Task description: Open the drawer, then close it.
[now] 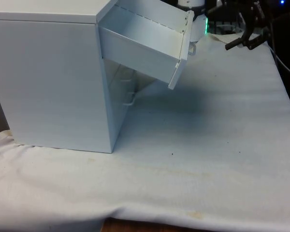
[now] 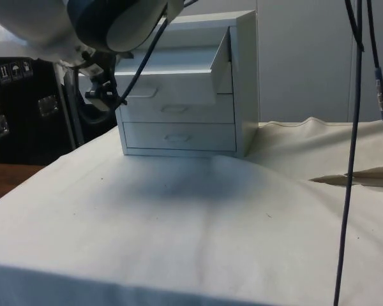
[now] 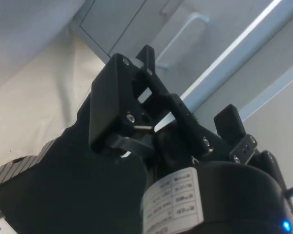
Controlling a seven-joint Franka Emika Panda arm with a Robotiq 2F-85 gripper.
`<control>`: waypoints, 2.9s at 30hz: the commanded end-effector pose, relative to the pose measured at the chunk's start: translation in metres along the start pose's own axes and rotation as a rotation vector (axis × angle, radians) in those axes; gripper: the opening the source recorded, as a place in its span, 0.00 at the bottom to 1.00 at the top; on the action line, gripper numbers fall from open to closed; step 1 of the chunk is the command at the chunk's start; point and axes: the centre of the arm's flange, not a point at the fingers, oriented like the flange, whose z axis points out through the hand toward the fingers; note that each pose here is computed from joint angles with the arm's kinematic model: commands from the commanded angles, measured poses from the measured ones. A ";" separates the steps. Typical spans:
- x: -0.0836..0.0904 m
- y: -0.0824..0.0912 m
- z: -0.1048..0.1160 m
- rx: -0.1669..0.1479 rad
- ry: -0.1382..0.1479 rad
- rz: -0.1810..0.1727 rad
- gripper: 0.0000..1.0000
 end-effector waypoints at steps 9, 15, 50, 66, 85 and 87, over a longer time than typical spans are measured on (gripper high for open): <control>0.000 -0.011 0.002 0.053 -0.010 0.026 1.00; 0.002 -0.007 0.008 0.075 -0.016 0.035 1.00; 0.008 0.007 0.027 0.213 -0.022 0.082 1.00; 0.009 0.012 0.034 0.229 -0.021 0.088 1.00; 0.009 0.011 0.033 0.218 -0.026 0.089 0.18; 0.009 0.013 0.034 0.216 -0.025 0.089 0.02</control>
